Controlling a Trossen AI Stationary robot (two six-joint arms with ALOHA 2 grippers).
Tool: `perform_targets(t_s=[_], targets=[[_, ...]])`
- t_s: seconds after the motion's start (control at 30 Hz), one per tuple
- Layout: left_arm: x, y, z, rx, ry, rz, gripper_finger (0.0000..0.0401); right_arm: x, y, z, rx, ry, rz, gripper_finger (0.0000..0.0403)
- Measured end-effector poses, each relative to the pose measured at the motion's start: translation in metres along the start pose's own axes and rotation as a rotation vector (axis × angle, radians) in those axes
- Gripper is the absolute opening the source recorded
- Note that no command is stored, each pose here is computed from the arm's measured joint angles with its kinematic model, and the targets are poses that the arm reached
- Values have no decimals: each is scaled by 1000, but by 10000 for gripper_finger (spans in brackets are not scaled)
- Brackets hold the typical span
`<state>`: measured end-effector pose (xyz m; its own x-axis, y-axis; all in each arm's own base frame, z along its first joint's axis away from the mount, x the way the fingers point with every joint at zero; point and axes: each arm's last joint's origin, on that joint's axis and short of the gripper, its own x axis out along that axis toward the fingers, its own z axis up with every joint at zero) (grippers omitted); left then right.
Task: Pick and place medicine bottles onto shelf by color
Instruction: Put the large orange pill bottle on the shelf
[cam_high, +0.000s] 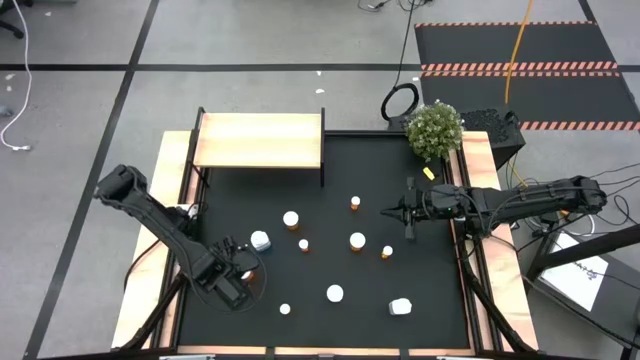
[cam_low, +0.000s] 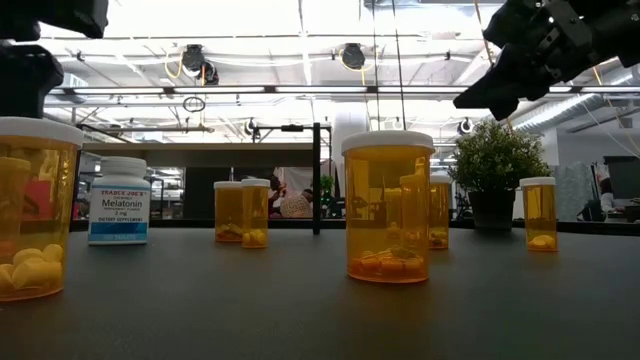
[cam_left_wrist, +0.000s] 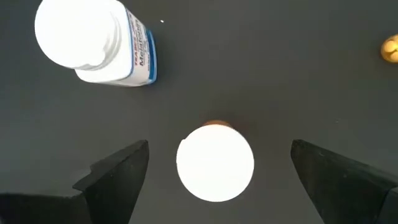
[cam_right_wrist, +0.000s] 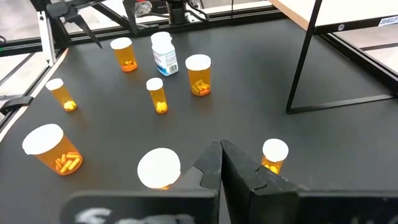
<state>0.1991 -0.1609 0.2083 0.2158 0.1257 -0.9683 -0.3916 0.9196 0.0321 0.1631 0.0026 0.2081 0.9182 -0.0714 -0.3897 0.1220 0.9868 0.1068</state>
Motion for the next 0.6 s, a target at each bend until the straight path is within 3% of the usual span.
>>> perform_targets(t_s=[0.6], targets=[[28, 2, -6, -9, 72, 23, 387, 0, 0, 0, -12, 1, 1, 0]])
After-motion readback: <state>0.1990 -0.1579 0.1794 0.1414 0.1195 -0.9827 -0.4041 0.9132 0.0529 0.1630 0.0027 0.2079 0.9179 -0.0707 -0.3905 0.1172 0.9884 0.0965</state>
